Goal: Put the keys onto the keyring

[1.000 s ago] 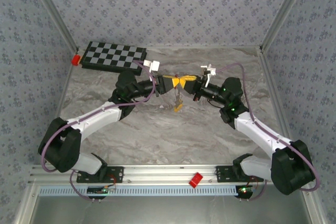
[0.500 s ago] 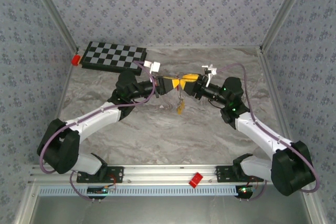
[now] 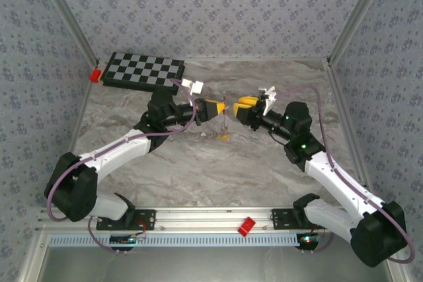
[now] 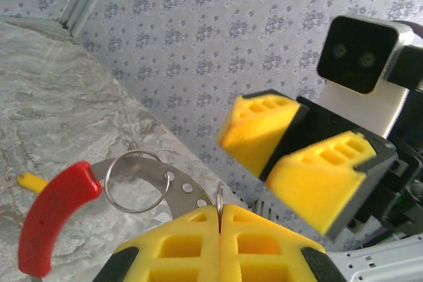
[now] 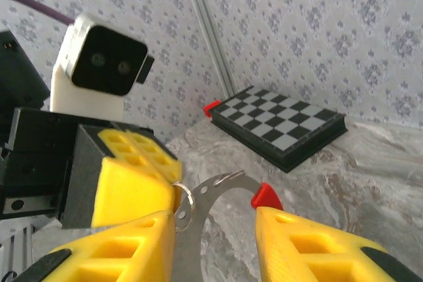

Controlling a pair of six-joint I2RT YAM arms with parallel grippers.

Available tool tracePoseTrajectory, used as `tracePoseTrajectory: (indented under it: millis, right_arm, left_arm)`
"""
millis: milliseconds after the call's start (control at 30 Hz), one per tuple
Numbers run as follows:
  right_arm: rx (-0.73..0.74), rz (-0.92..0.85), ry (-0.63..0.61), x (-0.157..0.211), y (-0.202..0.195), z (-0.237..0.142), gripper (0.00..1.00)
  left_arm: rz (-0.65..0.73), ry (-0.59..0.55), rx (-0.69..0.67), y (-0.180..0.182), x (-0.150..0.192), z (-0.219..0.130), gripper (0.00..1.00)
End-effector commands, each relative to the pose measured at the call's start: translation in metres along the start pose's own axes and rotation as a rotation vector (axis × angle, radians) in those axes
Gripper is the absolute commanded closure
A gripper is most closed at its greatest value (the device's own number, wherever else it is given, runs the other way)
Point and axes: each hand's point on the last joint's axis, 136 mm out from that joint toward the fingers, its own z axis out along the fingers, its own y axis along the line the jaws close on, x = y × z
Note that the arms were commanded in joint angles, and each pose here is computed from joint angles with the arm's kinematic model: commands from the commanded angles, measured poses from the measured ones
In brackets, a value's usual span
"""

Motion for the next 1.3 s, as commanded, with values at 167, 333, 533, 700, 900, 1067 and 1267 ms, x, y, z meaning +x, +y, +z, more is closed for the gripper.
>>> tracePoseTrajectory:
  millis: [167,333,533,700,900,1067,1267]
  right_arm:
    - [0.090,-0.155,0.050,-0.009,0.008,0.014,0.68]
    - [0.122,-0.194,0.065,-0.008,0.009,0.018,0.72]
    - [0.141,-0.201,0.077,-0.005,0.005,0.020,0.73]
    - [0.123,-0.199,0.084,-0.004,0.008,0.022,0.78]
    - [0.037,-0.133,0.093,-0.002,0.013,0.022,0.77]
    - [-0.024,-0.071,0.079,-0.005,0.014,0.019,0.90]
    - [-0.061,-0.056,0.091,-0.002,0.019,0.020,0.86]
  left_arm:
    - [0.109,-0.036,0.032,-0.029,-0.022,-0.003,1.00]
    - [0.115,-0.040,0.033,-0.031,-0.023,-0.004,1.00]
    - [0.118,-0.035,0.041,-0.033,-0.021,-0.003,1.00]
    - [0.125,-0.025,0.056,-0.037,-0.019,-0.002,1.00]
    - [0.135,-0.017,0.065,-0.039,-0.017,-0.002,1.00]
    - [0.141,-0.018,0.067,-0.039,-0.017,-0.002,1.00]
    - [0.139,-0.015,0.073,-0.040,-0.016,-0.001,1.00]
